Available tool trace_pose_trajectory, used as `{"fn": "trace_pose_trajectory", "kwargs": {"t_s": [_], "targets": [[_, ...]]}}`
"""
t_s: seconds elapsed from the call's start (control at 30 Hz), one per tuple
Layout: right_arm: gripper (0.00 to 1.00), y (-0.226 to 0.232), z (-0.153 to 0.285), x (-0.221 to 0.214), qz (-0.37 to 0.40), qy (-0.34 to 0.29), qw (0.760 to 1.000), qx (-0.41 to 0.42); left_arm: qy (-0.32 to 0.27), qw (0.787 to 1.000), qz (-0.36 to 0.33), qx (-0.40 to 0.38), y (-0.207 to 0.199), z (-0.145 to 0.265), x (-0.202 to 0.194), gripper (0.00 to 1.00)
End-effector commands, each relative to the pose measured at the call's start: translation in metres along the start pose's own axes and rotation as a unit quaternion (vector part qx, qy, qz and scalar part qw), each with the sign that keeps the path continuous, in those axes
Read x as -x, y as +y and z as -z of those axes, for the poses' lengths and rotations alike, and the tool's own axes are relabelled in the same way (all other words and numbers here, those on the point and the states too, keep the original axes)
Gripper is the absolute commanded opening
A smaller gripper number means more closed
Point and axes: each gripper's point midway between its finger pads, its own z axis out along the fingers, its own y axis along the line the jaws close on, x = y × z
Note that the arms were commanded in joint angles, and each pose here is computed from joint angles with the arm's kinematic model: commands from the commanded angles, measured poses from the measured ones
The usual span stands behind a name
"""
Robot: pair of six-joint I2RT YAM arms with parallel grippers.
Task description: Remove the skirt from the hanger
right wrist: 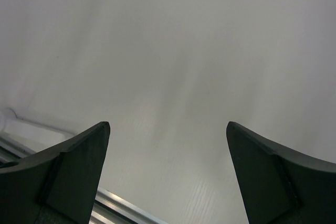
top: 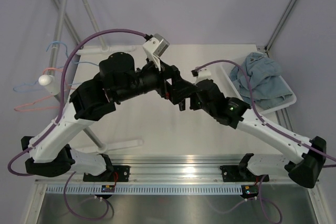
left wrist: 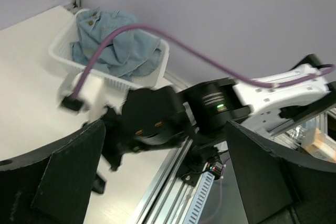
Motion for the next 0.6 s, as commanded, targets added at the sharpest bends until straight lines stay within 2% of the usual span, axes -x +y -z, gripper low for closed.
{"fn": "trace_pose_trajectory", "kwargs": {"t_s": [0.0,0.03,0.07,0.1,0.23,0.4,0.53,0.57], "targets": [[0.99,-0.047,0.039,0.017,-0.078,-0.060,0.990,-0.101,0.004,0.999,-0.011,0.053,0.024,-0.005,-0.014,0.99],[0.99,-0.056,0.043,0.008,-0.086,-0.053,0.988,-0.121,0.010,0.998,-0.011,0.065,0.030,-0.008,-0.021,0.99],[1.00,-0.063,0.053,0.008,-0.127,-0.065,0.980,-0.138,0.011,0.996,-0.012,0.086,0.039,-0.008,-0.025,0.99],[0.99,-0.080,0.063,-0.006,-0.127,-0.049,0.975,-0.178,0.015,0.995,-0.013,0.099,0.045,-0.009,-0.031,0.99],[0.99,-0.105,0.088,-0.039,-0.167,-0.010,0.957,-0.236,0.049,0.985,-0.008,0.165,0.080,-0.014,-0.074,0.99],[0.99,-0.103,0.102,-0.076,-0.215,0.031,0.953,-0.209,0.103,0.976,0.018,0.193,0.098,-0.020,-0.127,0.99],[1.00,-0.096,0.107,-0.097,-0.264,0.034,0.950,-0.164,0.135,0.968,0.048,0.204,0.109,-0.016,-0.170,0.99],[0.99,-0.094,0.112,-0.094,-0.281,0.017,0.949,-0.141,0.139,0.968,0.053,0.202,0.109,-0.014,-0.178,0.99]]}}
